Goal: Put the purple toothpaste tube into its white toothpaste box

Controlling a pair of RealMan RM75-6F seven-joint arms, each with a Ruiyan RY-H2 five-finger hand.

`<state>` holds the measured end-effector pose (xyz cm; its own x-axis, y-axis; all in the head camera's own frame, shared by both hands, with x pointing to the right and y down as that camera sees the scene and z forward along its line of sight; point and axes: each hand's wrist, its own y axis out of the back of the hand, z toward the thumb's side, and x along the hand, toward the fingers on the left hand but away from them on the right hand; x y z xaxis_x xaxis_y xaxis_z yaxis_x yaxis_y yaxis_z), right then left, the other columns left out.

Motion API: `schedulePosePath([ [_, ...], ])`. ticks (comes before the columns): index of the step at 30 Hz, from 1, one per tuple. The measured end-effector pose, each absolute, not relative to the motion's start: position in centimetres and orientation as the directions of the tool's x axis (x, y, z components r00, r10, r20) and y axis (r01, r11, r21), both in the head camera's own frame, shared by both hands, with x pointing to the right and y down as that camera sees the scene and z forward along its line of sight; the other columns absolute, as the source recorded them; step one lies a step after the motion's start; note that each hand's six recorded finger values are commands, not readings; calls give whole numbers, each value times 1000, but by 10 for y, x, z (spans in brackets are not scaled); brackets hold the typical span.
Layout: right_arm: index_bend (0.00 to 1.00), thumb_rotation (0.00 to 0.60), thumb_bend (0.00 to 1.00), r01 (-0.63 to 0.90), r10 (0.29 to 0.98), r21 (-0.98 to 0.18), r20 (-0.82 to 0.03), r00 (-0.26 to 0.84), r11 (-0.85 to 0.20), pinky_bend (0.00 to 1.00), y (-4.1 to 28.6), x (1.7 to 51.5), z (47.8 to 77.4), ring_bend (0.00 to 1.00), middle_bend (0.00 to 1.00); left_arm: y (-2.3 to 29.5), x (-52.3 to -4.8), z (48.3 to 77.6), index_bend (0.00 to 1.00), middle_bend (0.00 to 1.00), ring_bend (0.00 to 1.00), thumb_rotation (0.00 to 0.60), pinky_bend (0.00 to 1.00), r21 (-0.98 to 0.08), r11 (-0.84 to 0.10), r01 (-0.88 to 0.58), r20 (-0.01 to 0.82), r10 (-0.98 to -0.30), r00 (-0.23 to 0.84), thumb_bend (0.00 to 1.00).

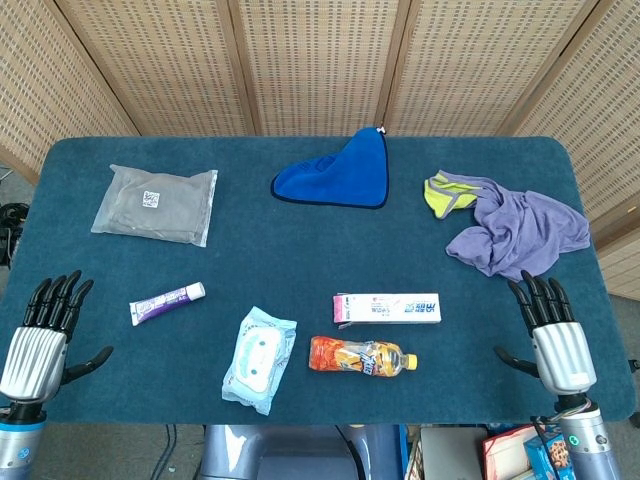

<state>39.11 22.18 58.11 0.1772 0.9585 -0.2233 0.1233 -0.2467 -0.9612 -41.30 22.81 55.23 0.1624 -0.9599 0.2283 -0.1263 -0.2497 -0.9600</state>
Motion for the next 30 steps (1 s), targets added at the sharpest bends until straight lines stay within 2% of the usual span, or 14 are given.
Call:
schedulePosePath([
  [18,0,600,121,124,957,-959,-231,176,-255,0,222,392,584,0,0,223,-414,558,0,0,0,600,0,-950,-265,-166,249,-962,110,182],
  [30,0,600,121,123,951,-955,-247,186,-272,0,223,388,587,0,0,192,-416,571,23,0,0,600,7,-933,-332,-138,326,-943,70,183],
])
